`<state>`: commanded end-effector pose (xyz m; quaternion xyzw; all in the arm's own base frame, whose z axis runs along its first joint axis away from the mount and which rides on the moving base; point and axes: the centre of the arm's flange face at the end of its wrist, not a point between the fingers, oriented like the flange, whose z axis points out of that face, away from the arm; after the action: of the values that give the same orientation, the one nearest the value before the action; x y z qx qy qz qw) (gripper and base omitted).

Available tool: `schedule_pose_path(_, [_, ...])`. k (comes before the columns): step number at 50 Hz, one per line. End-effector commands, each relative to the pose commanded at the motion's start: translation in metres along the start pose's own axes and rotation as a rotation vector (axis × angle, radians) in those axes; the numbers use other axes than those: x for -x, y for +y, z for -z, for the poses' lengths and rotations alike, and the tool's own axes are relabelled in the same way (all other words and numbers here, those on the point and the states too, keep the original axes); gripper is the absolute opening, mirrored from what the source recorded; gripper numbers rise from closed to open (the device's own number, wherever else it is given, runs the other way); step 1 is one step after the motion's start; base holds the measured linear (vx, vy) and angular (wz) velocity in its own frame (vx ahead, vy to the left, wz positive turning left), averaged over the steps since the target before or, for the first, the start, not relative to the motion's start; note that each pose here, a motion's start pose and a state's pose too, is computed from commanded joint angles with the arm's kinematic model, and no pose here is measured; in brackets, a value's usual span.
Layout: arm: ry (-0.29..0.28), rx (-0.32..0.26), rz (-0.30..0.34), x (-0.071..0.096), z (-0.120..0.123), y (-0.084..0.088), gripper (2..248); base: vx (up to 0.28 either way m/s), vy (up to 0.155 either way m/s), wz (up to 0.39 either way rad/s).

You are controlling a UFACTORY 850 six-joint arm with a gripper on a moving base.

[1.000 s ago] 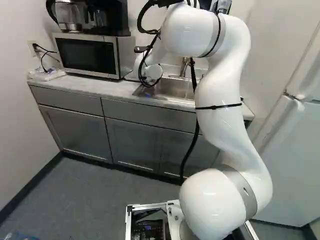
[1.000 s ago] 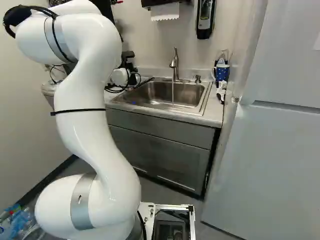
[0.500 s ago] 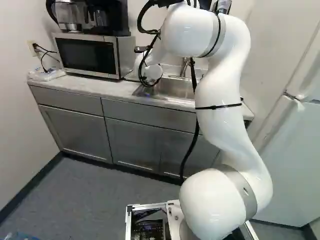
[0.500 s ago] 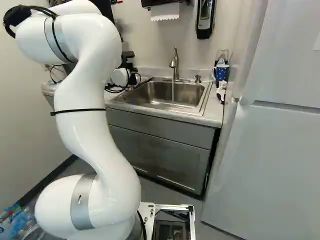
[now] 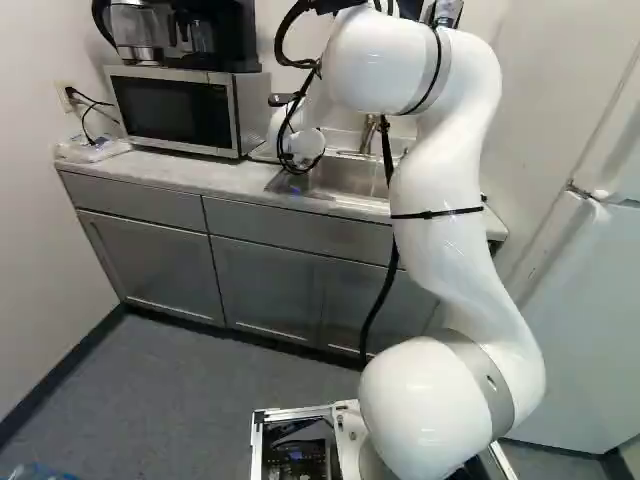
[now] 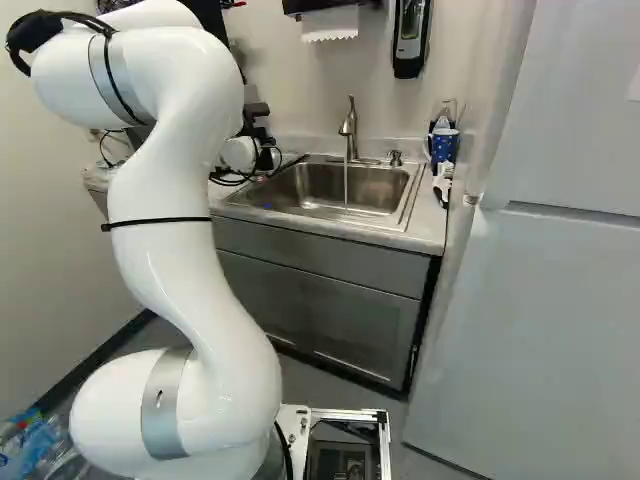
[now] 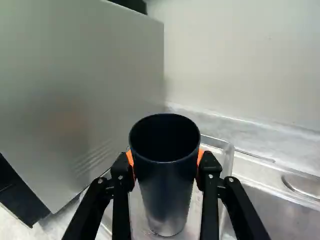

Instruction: Rinse the cup and place it in the tray

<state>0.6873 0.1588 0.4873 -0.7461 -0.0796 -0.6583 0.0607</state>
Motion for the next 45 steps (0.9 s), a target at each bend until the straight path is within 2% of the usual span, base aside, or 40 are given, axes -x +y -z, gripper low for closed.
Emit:
schedule_pose_path(17, [0.0, 0.0, 0.0, 0.0, 0.0, 0.0, 127, 0.0, 0.0, 0.0])
schedule_pose_path(18, [0.0, 0.0, 0.0, 0.0, 0.0, 0.0, 155, 0.0, 0.0, 0.0])
schedule_pose_path(22, [0.0, 0.0, 0.0, 0.0, 0.0, 0.0, 155, 0.0, 0.0, 0.0])
schedule_pose_path(23, [0.0, 0.0, 0.0, 0.0, 0.0, 0.0, 189, 0.0, 0.0, 0.0])
schedule_pose_path(27, [0.0, 0.0, 0.0, 0.0, 0.0, 0.0, 189, 0.0, 0.0, 0.0])
schedule_pose_path(28, [0.0, 0.0, 0.0, 0.0, 0.0, 0.0, 225, 0.0, 0.0, 0.0])
schedule_pose_path(33, [0.0, 0.0, 0.0, 0.0, 0.0, 0.0, 225, 0.0, 0.0, 0.0])
schedule_pose_path(34, [0.0, 0.0, 0.0, 0.0, 0.0, 0.0, 247, 0.0, 0.0, 0.0])
schedule_pose_path(45, [0.0, 0.0, 0.0, -0.0002, 0.0, 0.0, 247, 0.0, 0.0, 0.0])
